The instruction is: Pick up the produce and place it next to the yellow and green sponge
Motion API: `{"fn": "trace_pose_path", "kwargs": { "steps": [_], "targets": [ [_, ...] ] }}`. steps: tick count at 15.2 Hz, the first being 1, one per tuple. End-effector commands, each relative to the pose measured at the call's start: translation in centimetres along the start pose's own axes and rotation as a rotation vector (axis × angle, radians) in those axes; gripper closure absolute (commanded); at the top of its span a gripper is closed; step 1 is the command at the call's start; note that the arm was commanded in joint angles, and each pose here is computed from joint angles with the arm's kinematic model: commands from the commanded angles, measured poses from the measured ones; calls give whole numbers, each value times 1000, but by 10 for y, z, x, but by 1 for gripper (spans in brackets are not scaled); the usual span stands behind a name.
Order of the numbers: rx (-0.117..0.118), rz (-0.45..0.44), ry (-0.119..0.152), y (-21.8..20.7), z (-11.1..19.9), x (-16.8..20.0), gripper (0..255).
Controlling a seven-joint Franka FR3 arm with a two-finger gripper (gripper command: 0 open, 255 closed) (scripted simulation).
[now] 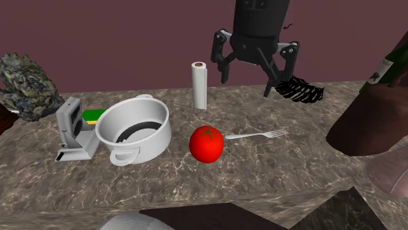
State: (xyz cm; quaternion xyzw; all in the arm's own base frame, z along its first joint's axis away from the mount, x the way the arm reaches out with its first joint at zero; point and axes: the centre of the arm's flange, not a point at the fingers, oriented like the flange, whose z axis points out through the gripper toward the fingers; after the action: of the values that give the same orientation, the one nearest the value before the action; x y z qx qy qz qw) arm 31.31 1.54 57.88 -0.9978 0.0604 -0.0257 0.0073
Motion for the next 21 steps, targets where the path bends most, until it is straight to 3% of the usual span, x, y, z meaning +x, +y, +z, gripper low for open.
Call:
{"fn": "trace_pose_path", "kwargs": {
  "steps": [1,13,21],
  "targets": [
    [0,0,0,0,0,0,0],
    [67,-764,-31,-71,136,-1,0],
    [67,-768,-31,-73,177,-3,0]
  ]
}}
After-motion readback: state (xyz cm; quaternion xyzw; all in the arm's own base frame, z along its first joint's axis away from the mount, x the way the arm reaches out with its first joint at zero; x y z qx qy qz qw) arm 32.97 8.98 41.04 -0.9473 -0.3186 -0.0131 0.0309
